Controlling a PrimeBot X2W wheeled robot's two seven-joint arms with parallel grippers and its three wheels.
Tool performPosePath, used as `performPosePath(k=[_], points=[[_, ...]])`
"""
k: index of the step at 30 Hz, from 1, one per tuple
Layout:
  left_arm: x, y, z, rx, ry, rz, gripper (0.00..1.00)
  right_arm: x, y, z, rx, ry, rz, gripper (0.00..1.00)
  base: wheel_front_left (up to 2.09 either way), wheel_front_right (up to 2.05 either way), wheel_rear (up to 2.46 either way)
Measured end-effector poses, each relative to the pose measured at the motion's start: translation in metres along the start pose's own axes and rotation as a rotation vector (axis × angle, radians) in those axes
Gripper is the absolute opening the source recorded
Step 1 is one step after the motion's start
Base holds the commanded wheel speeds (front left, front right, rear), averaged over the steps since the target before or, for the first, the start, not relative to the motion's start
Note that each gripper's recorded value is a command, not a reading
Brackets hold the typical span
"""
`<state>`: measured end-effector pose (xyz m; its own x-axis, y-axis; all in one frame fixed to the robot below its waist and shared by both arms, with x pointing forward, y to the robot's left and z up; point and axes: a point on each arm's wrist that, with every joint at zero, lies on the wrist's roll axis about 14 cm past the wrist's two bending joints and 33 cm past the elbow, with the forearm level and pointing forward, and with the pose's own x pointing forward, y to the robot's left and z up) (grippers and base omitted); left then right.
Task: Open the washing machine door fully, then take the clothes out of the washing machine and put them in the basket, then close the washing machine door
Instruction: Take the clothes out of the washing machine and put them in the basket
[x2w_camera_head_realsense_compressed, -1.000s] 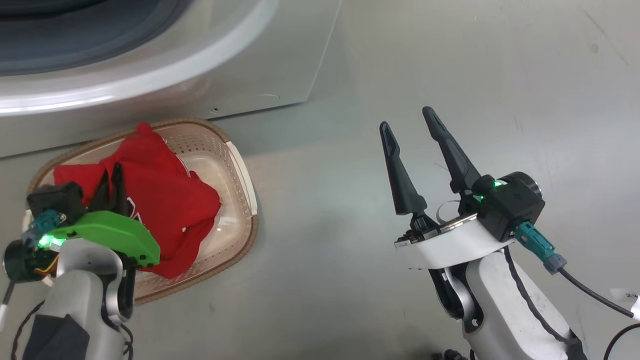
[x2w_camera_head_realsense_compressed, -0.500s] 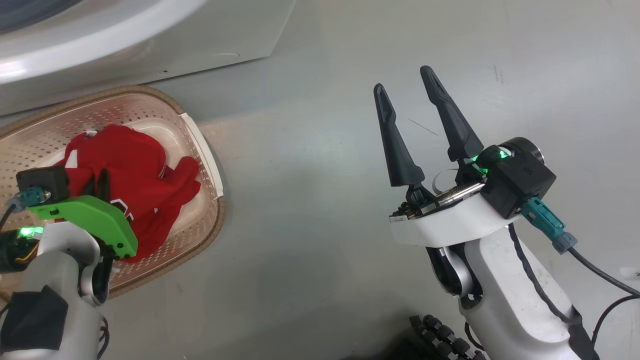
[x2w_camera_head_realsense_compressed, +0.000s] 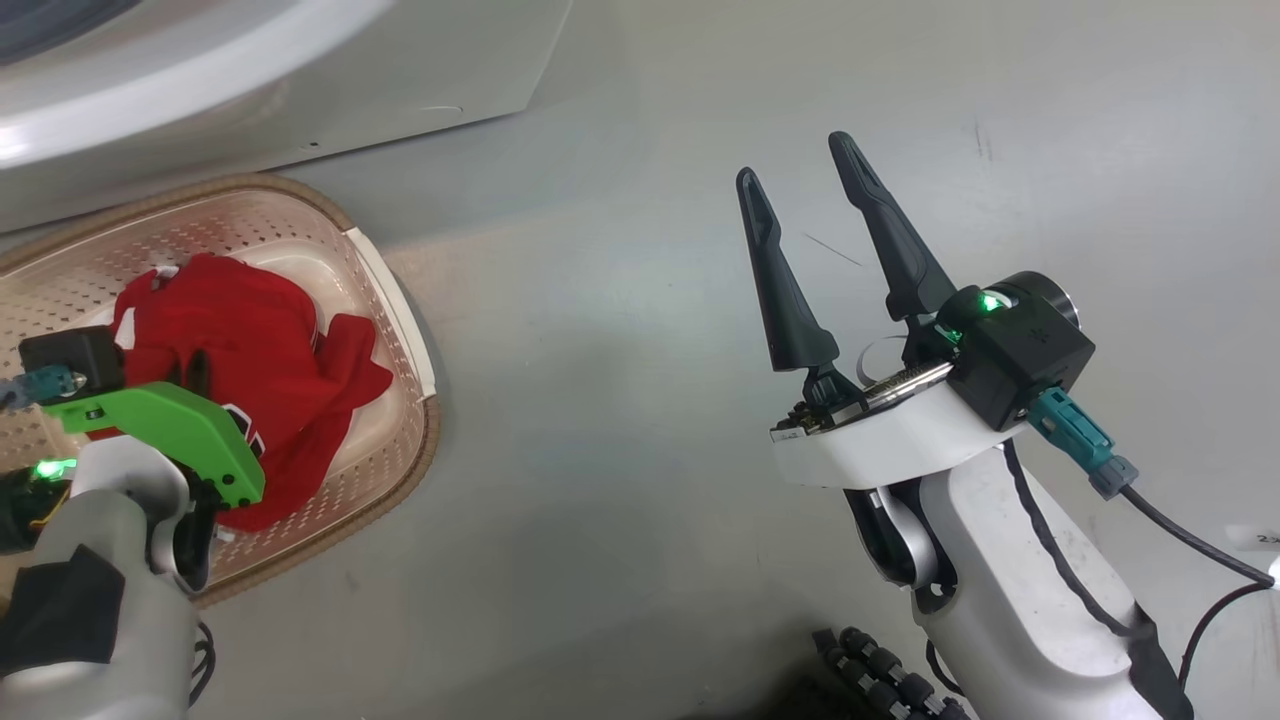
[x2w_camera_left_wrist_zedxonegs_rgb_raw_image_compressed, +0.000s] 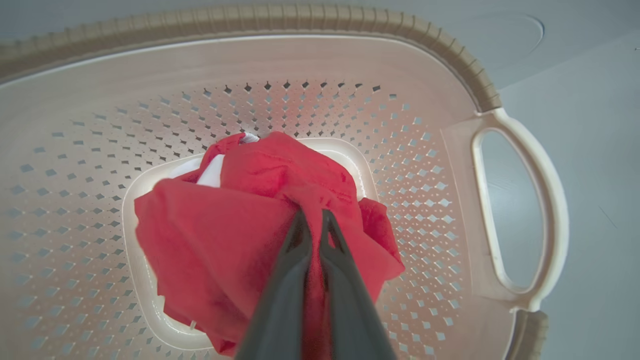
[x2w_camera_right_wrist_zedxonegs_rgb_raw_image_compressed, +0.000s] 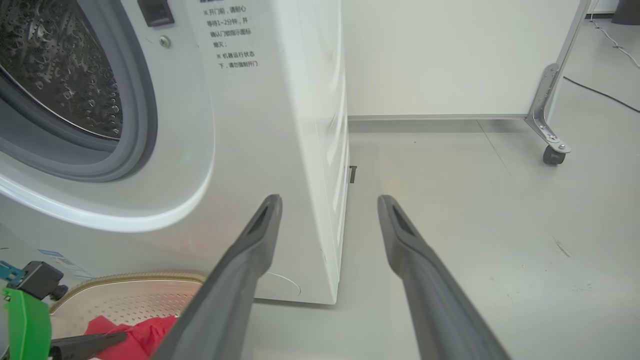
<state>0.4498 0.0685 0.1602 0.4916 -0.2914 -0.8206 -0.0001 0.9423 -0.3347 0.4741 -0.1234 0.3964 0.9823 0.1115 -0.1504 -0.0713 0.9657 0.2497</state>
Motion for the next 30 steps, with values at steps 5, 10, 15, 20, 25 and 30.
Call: performPosePath(k=[5, 10, 15, 20, 25, 30], points=[[-0.004, -0.004, -0.003, 0.028, 0.003, -0.017, 1.0, -0.002, 0.0, 0.004, -0.005, -0.005, -0.004, 1.0, 0.0, 0.0, 0.0], [-0.013, -0.007, 0.008, 0.071, -0.066, -0.026, 1.0, -0.004, 0.003, 0.01, -0.01, -0.017, 0.003, 1.0, 0.0, 0.0, 0.0], [-0.024, -0.016, 0.023, 0.084, -0.142, -0.042, 1.0, -0.006, 0.003, 0.019, -0.027, -0.036, -0.002, 1.0, 0.0, 0.0, 0.0], [-0.04, -0.03, 0.047, 0.097, -0.26, -0.077, 1.0, -0.01, 0.003, 0.029, -0.036, -0.055, -0.006, 1.0, 0.0, 0.0, 0.0], [-0.061, -0.051, 0.069, 0.134, -0.381, -0.124, 1.0, -0.019, 0.005, 0.033, -0.048, -0.059, -0.01, 1.0, 0.0, 0.0, 0.0], [-0.084, -0.062, 0.083, 0.127, -0.457, -0.143, 1.0, -0.027, 0.009, 0.037, -0.049, -0.067, -0.008, 1.0, 0.0, 0.0, 0.0]])
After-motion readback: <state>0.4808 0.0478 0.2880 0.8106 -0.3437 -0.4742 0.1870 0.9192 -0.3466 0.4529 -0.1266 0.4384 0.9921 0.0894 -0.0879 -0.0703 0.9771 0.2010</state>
